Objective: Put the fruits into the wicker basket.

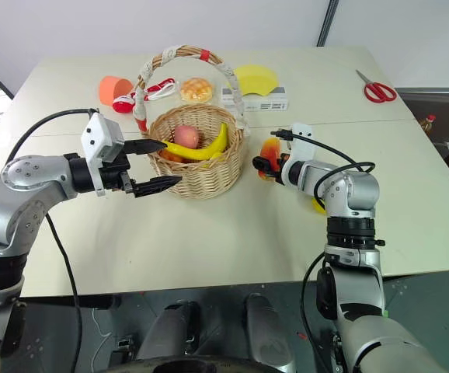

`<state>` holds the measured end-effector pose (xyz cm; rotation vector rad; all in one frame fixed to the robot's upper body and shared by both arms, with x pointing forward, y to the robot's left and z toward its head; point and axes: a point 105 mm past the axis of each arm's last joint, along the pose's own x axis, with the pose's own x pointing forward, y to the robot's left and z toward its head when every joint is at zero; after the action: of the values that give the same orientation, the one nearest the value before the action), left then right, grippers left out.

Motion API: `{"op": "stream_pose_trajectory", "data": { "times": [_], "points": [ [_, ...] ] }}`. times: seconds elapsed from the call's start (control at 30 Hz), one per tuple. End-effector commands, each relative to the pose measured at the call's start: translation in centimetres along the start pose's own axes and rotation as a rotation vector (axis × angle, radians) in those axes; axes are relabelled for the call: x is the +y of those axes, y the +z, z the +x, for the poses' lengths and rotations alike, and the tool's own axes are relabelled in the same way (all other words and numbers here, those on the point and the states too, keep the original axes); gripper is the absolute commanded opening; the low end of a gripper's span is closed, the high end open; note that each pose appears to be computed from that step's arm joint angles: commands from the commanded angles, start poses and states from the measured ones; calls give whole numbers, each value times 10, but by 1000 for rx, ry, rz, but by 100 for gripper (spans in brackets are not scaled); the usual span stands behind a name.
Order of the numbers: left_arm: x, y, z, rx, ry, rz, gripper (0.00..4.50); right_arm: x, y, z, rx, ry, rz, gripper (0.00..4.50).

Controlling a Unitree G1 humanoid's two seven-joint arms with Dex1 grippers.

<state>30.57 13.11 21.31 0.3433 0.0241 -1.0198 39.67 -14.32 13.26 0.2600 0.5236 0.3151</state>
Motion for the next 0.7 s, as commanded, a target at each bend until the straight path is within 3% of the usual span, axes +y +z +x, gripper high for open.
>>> {"op": "stream_pose_trajectory", "data": {
  "times": [0.03,0.13,0.23,0.3,0.37,0.5,0.6,0.7],
  "points": [
    [-5,15,-4,-53,5,35,436,4,11,3,-42,-11,-32,450],
    [-6,13,-5,-52,12,27,450,4,14,5,-56,-15,-24,361],
    [-5,14,-7,-63,15,28,450,8,18,2,-76,-5,-27,212],
    [-4,17,-9,-89,21,34,450,10,25,-5,-116,11,-43,159],
    [-2,20,-11,-113,33,29,450,10,31,-13,-149,14,-75,159],
    [9,15,-27,-148,101,-30,450,5,42,-55,-235,-26,-630,159],
    [15,7,-37,-148,136,-70,450,13,33,-79,-211,88,-838,159],
    [22,-2,-46,-150,173,-108,450,40,25,-99,-222,271,-968,159]
  ]
}}
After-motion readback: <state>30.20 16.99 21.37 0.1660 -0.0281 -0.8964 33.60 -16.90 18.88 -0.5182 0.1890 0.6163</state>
